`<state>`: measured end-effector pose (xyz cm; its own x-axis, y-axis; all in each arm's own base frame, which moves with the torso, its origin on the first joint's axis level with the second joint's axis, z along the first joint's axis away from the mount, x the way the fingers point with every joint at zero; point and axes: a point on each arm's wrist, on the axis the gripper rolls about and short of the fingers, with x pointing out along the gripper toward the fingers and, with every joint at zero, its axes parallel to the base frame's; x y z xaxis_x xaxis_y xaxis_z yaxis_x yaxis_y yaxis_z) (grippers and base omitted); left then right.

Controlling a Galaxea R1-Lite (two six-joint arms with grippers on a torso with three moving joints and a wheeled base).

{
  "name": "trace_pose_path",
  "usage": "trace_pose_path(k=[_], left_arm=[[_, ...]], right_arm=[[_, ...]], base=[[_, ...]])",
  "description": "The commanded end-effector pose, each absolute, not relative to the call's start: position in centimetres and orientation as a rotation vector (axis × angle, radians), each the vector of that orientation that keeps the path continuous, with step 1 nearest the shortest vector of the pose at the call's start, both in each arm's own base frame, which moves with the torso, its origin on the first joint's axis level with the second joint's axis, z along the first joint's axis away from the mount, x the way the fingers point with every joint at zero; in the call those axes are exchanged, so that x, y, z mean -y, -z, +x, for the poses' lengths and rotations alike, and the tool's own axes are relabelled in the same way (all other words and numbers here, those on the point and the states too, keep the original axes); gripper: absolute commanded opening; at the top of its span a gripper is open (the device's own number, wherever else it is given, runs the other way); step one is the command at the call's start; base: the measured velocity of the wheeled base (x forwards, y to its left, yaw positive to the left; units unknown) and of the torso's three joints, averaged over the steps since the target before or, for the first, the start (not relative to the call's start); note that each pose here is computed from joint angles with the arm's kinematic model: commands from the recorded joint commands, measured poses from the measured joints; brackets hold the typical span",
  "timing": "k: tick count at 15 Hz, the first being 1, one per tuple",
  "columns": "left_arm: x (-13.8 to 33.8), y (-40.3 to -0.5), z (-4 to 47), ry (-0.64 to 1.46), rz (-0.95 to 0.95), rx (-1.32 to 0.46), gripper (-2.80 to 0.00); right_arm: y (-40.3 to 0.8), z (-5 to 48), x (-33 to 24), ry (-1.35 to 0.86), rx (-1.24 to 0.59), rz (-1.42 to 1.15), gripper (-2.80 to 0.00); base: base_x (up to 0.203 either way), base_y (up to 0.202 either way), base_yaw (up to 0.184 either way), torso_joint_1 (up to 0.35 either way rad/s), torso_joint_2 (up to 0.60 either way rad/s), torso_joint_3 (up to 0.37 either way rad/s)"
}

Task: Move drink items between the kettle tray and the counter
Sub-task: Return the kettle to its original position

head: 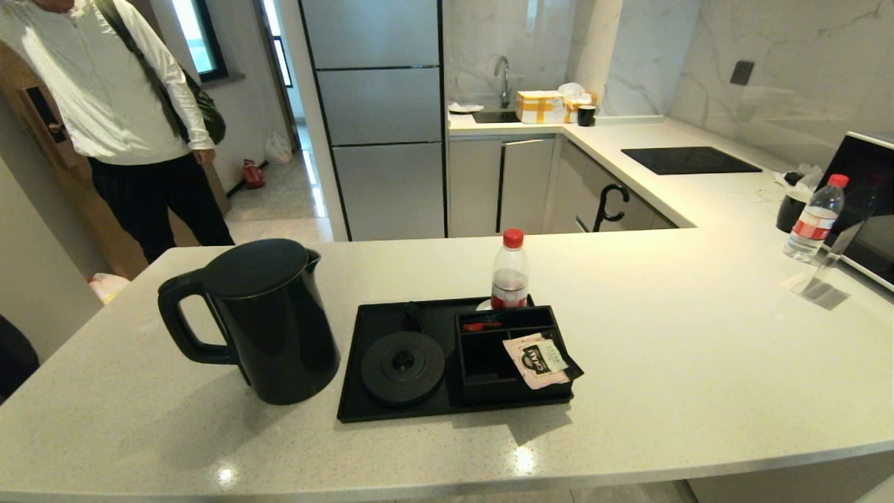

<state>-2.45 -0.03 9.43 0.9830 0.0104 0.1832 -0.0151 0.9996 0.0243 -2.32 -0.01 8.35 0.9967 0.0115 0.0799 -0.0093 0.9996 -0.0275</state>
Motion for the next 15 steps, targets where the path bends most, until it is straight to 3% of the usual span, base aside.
trace_pose_path(k=[1, 15], left_arm=[[0.03, -8.33, -2.10, -0.013, 0.026, 0.145, -2.80], [0.03, -8.33, -2.10, -0.014, 0.049, 0.145, -2.80]], right_arm=[[-7.51, -2.07, 0.01, -0.012, 0.049, -0.028, -2.80], [-7.51, -2.07, 0.01, -0.012, 0.049, -0.028, -2.80]], base=[[0.000, 0.000, 0.000, 0.000, 0.00, 0.000], [0.000, 0.000, 0.000, 0.000, 0.00, 0.000]])
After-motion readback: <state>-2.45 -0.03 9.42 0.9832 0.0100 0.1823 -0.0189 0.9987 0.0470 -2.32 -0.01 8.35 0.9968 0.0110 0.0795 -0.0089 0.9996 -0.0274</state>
